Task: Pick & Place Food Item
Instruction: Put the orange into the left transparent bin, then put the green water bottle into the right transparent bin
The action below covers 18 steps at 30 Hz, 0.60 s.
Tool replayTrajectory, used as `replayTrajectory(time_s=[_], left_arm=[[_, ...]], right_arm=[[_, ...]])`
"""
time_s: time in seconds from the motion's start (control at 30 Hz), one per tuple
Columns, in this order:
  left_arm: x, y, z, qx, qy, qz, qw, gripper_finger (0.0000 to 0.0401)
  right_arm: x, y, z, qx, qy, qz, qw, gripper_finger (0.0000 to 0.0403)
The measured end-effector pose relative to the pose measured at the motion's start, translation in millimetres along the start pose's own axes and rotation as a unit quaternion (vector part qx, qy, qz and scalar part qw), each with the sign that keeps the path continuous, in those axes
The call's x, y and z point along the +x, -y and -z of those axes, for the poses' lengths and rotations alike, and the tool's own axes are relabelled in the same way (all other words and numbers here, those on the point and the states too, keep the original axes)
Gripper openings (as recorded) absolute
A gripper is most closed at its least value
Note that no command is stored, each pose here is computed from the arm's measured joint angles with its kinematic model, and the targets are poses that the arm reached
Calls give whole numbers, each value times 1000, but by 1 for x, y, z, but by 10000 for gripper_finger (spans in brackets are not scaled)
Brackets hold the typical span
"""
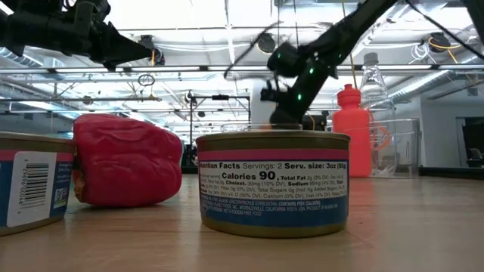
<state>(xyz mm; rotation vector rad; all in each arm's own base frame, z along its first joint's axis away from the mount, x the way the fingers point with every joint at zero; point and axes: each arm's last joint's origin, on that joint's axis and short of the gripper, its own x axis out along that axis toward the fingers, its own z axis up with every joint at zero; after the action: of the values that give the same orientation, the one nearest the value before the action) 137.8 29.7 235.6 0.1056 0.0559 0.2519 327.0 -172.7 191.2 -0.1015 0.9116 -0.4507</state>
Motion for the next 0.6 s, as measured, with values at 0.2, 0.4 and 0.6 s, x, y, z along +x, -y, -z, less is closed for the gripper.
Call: replayTrajectory(time_s=[0.2, 0.4, 0.6], left_arm=[[0, 0, 0, 7, 0, 0, 1000, 26], [0, 0, 0, 9, -1, 0, 1000, 26], [0, 0, 0, 7, -1, 0, 1000, 26]], right_arm=[[17, -4, 6, -6, -17, 8, 1000, 345], [13, -5, 0, 0, 9, 14, 1000, 382], [4, -3, -6, 9, 28, 17, 999, 393]])
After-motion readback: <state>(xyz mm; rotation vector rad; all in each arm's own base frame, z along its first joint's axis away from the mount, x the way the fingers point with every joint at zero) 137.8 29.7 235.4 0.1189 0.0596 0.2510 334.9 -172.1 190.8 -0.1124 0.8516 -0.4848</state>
